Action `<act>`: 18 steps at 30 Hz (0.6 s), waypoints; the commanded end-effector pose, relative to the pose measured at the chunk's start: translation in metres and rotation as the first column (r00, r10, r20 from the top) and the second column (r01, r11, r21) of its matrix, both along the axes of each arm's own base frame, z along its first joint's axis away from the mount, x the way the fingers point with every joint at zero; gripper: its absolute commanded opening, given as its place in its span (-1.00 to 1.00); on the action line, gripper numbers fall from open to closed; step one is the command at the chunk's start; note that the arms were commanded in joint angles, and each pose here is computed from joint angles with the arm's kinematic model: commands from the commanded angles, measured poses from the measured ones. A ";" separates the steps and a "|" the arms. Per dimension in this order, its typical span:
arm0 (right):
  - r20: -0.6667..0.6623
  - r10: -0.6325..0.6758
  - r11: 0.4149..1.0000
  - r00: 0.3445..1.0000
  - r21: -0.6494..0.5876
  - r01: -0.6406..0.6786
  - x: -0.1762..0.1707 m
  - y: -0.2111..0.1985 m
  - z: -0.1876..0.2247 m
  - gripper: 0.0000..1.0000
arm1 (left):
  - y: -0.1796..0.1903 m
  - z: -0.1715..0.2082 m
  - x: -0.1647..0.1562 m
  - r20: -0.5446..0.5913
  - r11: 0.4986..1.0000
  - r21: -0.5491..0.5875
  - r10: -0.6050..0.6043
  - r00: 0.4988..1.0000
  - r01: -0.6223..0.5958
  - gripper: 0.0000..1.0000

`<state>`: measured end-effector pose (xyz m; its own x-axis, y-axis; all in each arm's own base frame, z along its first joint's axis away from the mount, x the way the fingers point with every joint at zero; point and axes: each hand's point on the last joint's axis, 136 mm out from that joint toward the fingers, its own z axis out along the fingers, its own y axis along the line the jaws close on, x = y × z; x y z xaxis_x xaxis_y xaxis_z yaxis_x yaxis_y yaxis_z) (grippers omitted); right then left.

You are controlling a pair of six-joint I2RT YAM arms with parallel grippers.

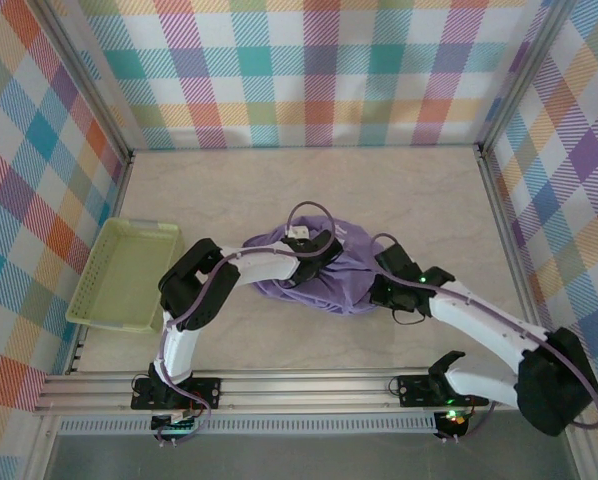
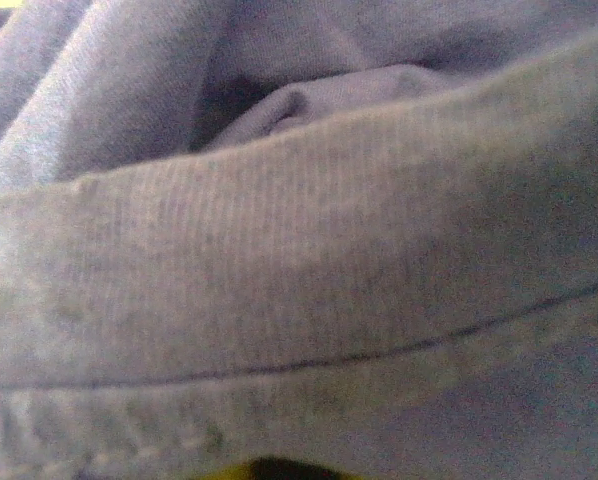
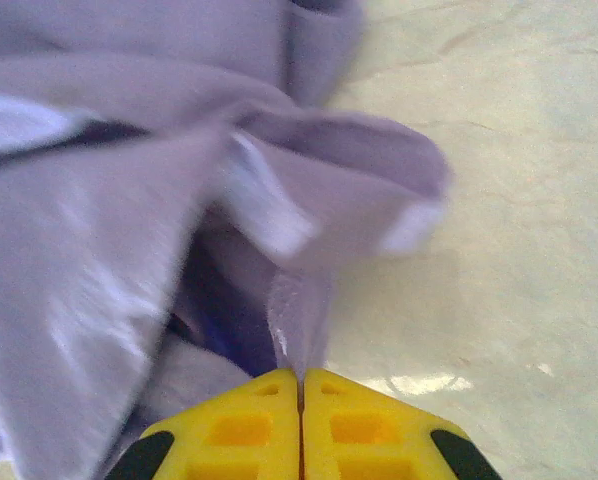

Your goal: Fold the inside-out t-shirt

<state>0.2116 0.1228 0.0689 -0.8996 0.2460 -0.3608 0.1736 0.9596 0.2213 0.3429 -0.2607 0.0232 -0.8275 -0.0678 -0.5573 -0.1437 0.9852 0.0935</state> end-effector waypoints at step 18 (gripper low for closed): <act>0.035 0.047 0.996 0.998 0.072 -0.049 -0.016 -0.001 0.018 -0.31 | 0.021 -0.015 -0.017 -0.085 0.999 0.032 0.005 0.996 -0.002 -0.48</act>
<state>0.1748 0.0992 0.0542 -0.9087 0.2872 -0.3029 0.2342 0.9515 0.1994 0.3426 -0.2502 0.0228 -0.8227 -0.0918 -0.5610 -0.1737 0.9803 0.0944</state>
